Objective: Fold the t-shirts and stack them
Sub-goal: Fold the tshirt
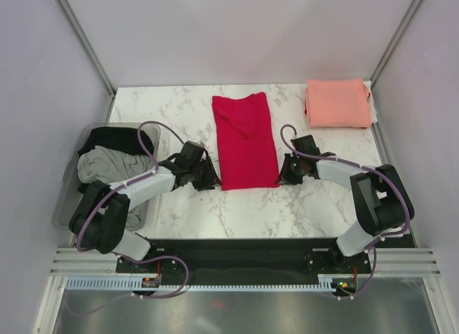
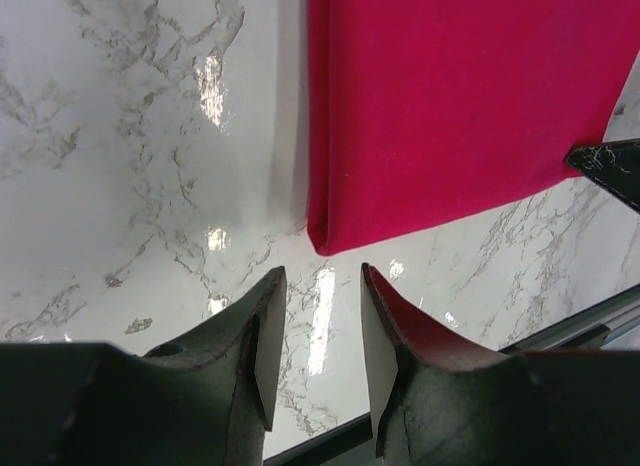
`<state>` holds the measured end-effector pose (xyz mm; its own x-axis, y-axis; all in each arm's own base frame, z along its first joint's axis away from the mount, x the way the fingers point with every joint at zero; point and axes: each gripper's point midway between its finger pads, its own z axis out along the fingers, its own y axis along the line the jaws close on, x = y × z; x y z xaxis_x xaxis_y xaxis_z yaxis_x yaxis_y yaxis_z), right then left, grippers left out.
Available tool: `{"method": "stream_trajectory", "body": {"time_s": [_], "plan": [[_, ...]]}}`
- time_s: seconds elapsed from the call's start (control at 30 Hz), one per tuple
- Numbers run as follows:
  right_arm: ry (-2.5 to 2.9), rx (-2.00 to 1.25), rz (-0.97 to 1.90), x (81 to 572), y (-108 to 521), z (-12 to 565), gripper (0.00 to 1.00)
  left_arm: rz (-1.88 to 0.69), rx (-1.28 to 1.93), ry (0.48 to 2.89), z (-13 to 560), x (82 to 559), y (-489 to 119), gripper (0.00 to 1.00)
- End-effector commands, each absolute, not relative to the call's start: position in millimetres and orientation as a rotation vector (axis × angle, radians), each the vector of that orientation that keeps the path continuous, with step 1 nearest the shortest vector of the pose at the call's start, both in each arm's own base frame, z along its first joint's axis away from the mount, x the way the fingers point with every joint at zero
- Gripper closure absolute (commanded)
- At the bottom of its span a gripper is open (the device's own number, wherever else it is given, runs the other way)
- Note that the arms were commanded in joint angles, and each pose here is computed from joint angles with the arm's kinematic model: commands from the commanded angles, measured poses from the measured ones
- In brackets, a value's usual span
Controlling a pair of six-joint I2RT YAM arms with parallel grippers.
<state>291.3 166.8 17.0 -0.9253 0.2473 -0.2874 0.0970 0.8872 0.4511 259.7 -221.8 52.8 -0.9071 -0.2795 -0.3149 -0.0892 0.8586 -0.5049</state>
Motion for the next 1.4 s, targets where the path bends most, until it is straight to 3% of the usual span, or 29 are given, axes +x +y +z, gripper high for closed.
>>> {"method": "stream_trajectory", "body": {"time_s": [0.0,0.13,0.33,0.47,0.67,0.83,0.9,1.03,1.23,1.37], "plan": [[2.714,0.239,0.655,288.9,169.4,6.6,0.87,-0.715,-0.317,2.6,51.1,271.8,-230.4,0.57],[2.726,0.236,0.666,285.7,170.3,-1.5,1.0,-0.725,-0.3,2.599,46.6,273.4,-236.8,0.57],[2.742,0.236,0.671,279.5,170.1,-12.5,1.0,-0.667,-0.306,2.646,26.9,270.8,-237.2,0.52],[2.749,0.234,0.665,278.1,168.7,-16.5,1.0,-0.606,-0.328,2.659,16.0,266.7,-231.9,0.43],[2.755,0.234,0.668,275.5,168.6,-19.8,1.0,-0.564,-0.335,2.638,14.3,272.1,-227.7,0.4],[2.754,0.233,0.671,274.5,168.6,-21.0,1.0,-0.537,-0.358,2.633,10.3,273.2,-224.0,0.5],[2.754,0.233,0.673,273.6,168.5,-21.7,1.0,-0.532,-0.37,2.641,7.4,272.8,-224.0,0.58],[2.745,0.224,0.688,274.1,169.6,-18.0,1.0,-0.526,-0.367,2.647,3.7,276.5,-226.4,0.96],[2.76,0.213,0.684,259.1,165.4,-6.0,1.0,-0.545,-0.256,2.624,36.6,272.2,-231.4,0.98],[2.77,0.243,0.649,241.9,156.2,14.2,1.0,-0.612,-0.203,2.625,55.1,237.9,-239.3,0.98]]}}
